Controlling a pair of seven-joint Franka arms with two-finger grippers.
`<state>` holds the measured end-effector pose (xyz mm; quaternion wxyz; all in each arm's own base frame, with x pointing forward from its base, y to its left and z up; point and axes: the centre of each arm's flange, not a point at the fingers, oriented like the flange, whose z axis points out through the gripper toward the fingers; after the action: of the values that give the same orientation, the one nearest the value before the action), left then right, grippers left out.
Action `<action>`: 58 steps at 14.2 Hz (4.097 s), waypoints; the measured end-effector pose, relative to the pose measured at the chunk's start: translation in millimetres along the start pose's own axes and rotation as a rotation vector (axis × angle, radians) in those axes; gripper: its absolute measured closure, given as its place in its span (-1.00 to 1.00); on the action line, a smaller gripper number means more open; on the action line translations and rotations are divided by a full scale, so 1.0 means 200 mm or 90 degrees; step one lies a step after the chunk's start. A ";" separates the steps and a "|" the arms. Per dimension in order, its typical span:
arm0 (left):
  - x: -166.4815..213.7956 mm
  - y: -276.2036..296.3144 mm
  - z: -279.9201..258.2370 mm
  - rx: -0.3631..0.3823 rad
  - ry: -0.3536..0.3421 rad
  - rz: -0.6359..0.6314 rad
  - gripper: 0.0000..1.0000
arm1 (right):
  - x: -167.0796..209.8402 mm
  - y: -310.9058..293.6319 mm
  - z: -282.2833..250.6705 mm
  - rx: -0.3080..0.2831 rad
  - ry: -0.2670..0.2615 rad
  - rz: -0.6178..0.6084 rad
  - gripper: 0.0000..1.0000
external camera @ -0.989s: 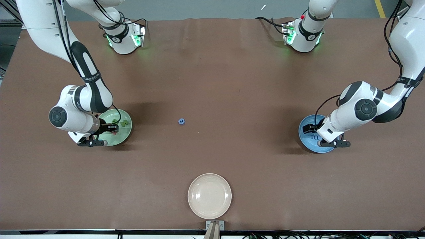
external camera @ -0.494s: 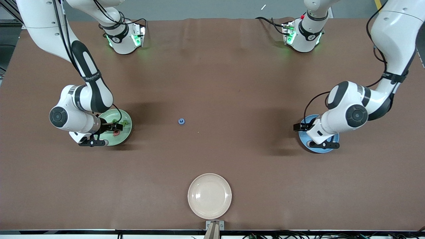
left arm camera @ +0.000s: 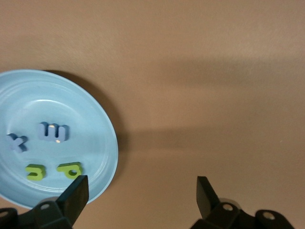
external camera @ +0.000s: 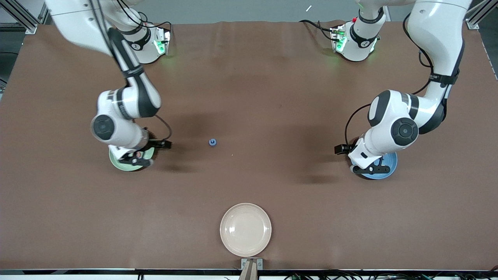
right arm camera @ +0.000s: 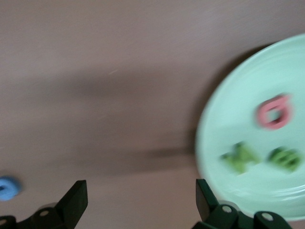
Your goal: Sort upper and lower case letters into plates
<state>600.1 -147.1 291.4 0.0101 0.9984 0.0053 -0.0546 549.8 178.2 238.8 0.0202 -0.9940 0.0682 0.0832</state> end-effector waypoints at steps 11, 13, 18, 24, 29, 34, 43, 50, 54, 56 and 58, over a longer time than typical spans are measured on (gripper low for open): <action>-0.21 -0.51 -0.96 0.003 0.100 0.002 -0.99 | -0.27 -0.60 0.24 0.008 0.082 -0.050 -0.99; -0.28 -0.50 -1.14 0.005 0.081 0.003 -0.99 | -0.29 -0.65 0.30 0.008 0.090 -0.063 -0.93; -0.39 -0.64 -1.61 0.007 0.065 0.019 -0.99 | -0.35 -0.79 0.44 0.011 0.104 -0.029 -0.80; -0.45 -0.69 -1.75 0.002 0.082 0.017 -1.00 | -0.33 -0.80 0.42 0.013 0.107 -0.024 -0.53; -0.45 -0.68 -1.75 -0.002 0.083 0.018 -1.00 | -0.32 -0.81 0.41 0.014 0.107 -0.024 -0.33; -0.45 -0.68 -1.75 -0.002 0.083 0.017 -1.00 | -0.31 -0.82 0.38 0.017 0.111 -0.025 0.27; -0.45 -0.68 -1.75 -0.002 0.083 0.017 -1.00 | -0.07 -0.55 0.12 -0.033 0.011 -0.018 0.29; -0.45 -0.68 -1.75 -0.002 0.083 0.019 -1.00 | 0.27 0.46 -0.18 -0.037 -0.054 -0.166 0.29; -0.46 -0.67 -1.77 -0.002 0.087 0.019 -1.00 | 0.30 0.83 -0.13 -0.019 -0.067 -0.203 0.29; -0.46 -0.67 -1.77 -0.002 0.089 0.019 -1.00 | 0.31 0.90 -0.12 -0.018 -0.058 -0.209 0.29; -0.46 -0.67 -1.77 -0.002 0.089 0.019 -1.00 | 0.32 0.95 -0.10 -0.018 -0.050 -0.211 0.29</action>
<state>546.4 -5.8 651.3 0.0121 0.9998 -0.0091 0.0157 588.6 -18.3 242.3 0.0222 -0.9878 -0.0985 0.1185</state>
